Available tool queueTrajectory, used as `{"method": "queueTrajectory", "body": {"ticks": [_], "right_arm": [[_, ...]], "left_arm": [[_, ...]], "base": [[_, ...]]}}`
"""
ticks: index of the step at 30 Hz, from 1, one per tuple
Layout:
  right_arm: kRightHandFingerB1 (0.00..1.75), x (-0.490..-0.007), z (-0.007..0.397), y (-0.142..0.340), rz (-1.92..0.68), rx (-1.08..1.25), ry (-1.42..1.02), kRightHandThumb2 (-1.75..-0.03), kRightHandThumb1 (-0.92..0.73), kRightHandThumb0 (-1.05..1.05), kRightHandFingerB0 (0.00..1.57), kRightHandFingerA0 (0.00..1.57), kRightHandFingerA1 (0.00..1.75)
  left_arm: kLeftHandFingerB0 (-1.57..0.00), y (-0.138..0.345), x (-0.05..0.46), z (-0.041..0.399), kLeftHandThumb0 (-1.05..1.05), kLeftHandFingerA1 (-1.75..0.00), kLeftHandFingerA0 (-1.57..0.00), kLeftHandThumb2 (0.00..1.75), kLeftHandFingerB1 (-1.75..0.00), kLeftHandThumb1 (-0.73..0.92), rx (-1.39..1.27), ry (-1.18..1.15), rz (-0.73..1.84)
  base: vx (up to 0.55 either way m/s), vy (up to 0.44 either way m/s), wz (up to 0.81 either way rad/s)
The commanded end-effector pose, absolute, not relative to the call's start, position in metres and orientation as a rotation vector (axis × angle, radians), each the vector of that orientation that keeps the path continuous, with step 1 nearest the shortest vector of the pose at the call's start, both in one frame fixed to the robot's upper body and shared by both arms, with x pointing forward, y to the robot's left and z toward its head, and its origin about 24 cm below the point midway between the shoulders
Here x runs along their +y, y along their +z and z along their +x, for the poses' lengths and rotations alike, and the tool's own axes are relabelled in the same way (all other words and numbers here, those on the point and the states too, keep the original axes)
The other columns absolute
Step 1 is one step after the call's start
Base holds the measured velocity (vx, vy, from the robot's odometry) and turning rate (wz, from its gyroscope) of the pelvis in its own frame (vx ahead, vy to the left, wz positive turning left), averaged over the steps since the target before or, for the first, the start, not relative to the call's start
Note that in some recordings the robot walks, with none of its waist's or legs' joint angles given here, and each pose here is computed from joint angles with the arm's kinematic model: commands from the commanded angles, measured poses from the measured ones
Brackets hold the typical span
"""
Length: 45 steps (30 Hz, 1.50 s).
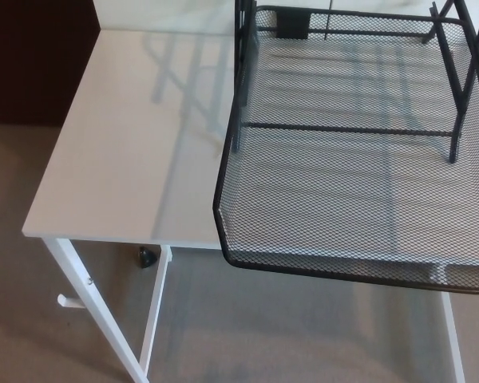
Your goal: The robot walk towards a table in front and then pushes a layer of a file tray back to its original position using its right hand
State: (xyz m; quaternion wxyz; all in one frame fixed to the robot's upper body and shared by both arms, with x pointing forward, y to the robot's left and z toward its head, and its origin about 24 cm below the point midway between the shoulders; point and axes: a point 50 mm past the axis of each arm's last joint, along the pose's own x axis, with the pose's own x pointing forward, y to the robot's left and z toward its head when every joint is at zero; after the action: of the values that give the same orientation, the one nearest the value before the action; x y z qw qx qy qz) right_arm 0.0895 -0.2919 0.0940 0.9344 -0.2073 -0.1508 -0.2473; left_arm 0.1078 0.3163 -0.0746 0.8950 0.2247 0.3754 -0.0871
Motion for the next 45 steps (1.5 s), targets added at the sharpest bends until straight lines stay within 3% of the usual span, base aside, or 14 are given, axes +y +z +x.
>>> {"method": "queueTrajectory", "body": {"ticks": [1,2,3,4,6,13,15,18,20,30,41,42,43,45], "right_arm": [[0.30,-0.277,0.093,0.131,-0.701,-0.714,-0.560,-0.89,-0.49,-0.53,0.00,0.00,0.29],[0.30,-0.270,0.095,0.136,-0.747,-0.781,-0.542,-0.89,-0.49,-0.53,0.00,0.00,0.29],[0.27,-0.265,0.095,0.139,-0.784,-0.810,-0.520,-0.61,-0.70,-0.53,0.01,0.00,0.33],[0.24,-0.255,0.095,0.140,-0.830,-0.851,-0.438,-0.84,-0.42,-0.59,0.00,0.01,0.33],[0.19,-0.236,0.098,0.136,-0.848,-0.886,-0.301,-0.81,-0.40,-0.64,0.03,0.04,0.35],[0.19,-0.201,0.111,0.117,-0.803,-0.819,-0.072,-0.82,-0.41,-0.67,0.00,0.01,0.44],[0.13,-0.195,0.116,0.117,-0.856,-0.819,-0.001,-0.83,-0.45,-0.74,0.09,0.09,0.12],[0.20,-0.189,0.120,0.115,-0.914,-0.784,0.085,-0.87,-0.45,-0.68,0.03,0.02,0.20],[0.02,-0.177,0.129,0.117,-0.950,-0.757,0.177,-0.85,-0.50,-0.83,0.00,0.00,0.04],[0.04,-0.156,0.141,0.120,-0.926,-0.700,0.239,-0.76,-0.42,-0.70,0.00,0.00,0.04],[0.18,-0.139,0.155,0.121,-1.020,-0.699,0.268,-0.74,-0.39,-0.59,0.00,0.00,0.07],[0.19,-0.137,0.157,0.120,-1.022,-0.699,0.270,-0.56,-0.38,-0.55,0.00,0.00,0.03],[0.18,-0.137,0.158,0.119,-1.027,-0.694,0.273,-0.75,-0.40,-0.59,0.00,0.00,0.07],[0.14,-0.136,0.160,0.118,-1.047,-0.682,0.277,-0.74,-0.41,-0.62,0.00,0.00,0.02]], "left_arm": [[-0.35,-0.069,0.324,0.112,-0.55,-0.49,-0.48,0.75,-0.44,0.45,0.767,-0.172,0.499],[-0.35,-0.068,0.324,0.113,-0.55,-0.49,-0.48,0.75,-0.44,0.45,0.765,-0.175,0.500],[-0.35,-0.068,0.324,0.113,-0.55,-0.49,-0.48,0.76,-0.44,0.45,0.764,-0.176,0.501],[-0.35,-0.068,0.324,0.114,-0.57,-0.50,-0.49,0.76,-0.44,0.45,0.766,-0.179,0.504],[-0.35,-0.067,0.323,0.113,-0.56,-0.49,-0.49,0.76,-0.44,0.45,0.767,-0.184,0.513],[-0.36,-0.067,0.321,0.117,-0.55,-0.50,-0.49,0.76,-0.44,0.45,0.757,-0.191,0.513],[-0.35,-0.066,0.322,0.118,-0.55,-0.49,-0.48,0.76,-0.44,0.45,0.755,-0.189,0.509],[-0.35,-0.066,0.322,0.118,-0.56,-0.49,-0.48,0.76,-0.44,0.45,0.756,-0.192,0.507],[-0.35,-0.066,0.322,0.118,-0.56,-0.49,-0.47,0.76,-0.44,0.46,0.763,-0.199,0.517],[-0.35,-0.064,0.321,0.122,-0.56,-0.49,-0.45,0.76,-0.44,0.46,0.750,-0.208,0.525],[-0.40,-0.062,0.320,0.125,-0.51,-0.38,-0.52,0.57,-0.34,0.55,0.745,-0.233,0.584],[-0.39,-0.061,0.320,0.125,-0.51,-0.37,-0.51,0.57,-0.33,0.53,0.748,-0.235,0.582],[-0.40,-0.061,0.319,0.126,-0.52,-0.38,-0.51,0.57,-0.33,0.53,0.748,-0.237,0.590],[-0.40,-0.060,0.319,0.127,-0.51,-0.37,-0.51,0.57,-0.34,0.55,0.747,-0.241,0.602]], "base": [[0.00,0.000,0.00],[0.00,0.000,0.00],[0.00,0.000,0.00],[0.00,0.000,0.00],[0.00,0.000,0.00],[0.00,0.000,0.00],[0.00,0.000,0.00],[0.00,0.000,0.00],[0.00,0.000,0.00],[0.00,0.000,0.00],[0.00,0.000,0.00],[0.00,0.000,0.00],[0.00,0.000,0.00],[0.00,0.000,0.00]]}}
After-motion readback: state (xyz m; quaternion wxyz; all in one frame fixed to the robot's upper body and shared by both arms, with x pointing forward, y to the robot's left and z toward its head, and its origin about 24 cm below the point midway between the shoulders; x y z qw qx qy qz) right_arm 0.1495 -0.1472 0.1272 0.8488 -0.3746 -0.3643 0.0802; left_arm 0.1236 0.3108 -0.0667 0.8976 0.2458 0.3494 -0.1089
